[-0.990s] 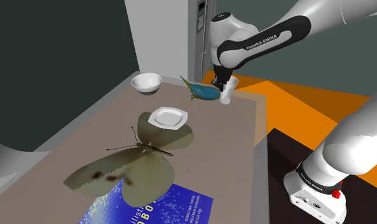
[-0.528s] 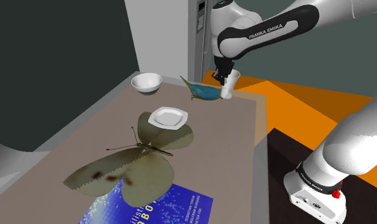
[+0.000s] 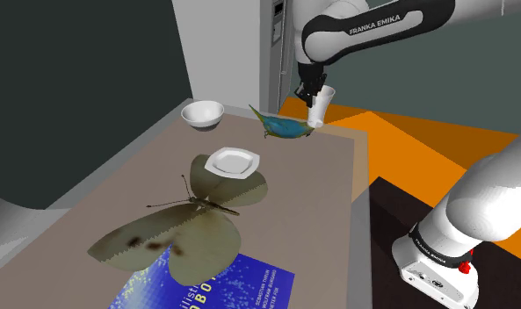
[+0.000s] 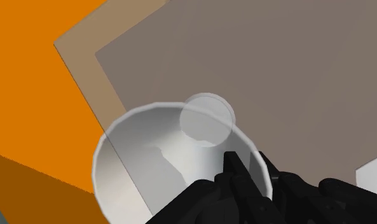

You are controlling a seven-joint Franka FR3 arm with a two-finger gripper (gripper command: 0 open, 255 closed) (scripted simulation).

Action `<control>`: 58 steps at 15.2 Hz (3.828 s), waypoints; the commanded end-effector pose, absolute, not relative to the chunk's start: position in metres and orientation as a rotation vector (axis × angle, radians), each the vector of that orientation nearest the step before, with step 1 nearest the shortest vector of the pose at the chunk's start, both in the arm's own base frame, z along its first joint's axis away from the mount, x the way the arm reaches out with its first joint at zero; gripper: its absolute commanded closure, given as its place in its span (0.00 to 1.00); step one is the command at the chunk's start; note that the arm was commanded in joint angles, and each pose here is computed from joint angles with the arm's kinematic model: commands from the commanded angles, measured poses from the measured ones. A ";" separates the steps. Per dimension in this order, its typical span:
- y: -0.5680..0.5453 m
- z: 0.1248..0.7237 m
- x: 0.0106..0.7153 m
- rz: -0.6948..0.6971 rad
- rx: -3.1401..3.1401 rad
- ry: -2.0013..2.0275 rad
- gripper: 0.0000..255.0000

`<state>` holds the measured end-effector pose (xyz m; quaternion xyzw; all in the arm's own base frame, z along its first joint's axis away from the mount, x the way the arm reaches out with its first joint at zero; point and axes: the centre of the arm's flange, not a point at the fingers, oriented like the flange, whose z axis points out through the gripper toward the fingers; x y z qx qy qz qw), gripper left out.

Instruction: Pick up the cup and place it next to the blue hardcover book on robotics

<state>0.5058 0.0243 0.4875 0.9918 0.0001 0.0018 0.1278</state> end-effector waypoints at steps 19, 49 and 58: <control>0.073 0.567 0.462 0.005 2.885 0.001 1.00; 0.318 0.548 0.235 0.005 2.885 0.001 1.00; 0.318 0.500 0.235 0.005 2.885 0.001 1.00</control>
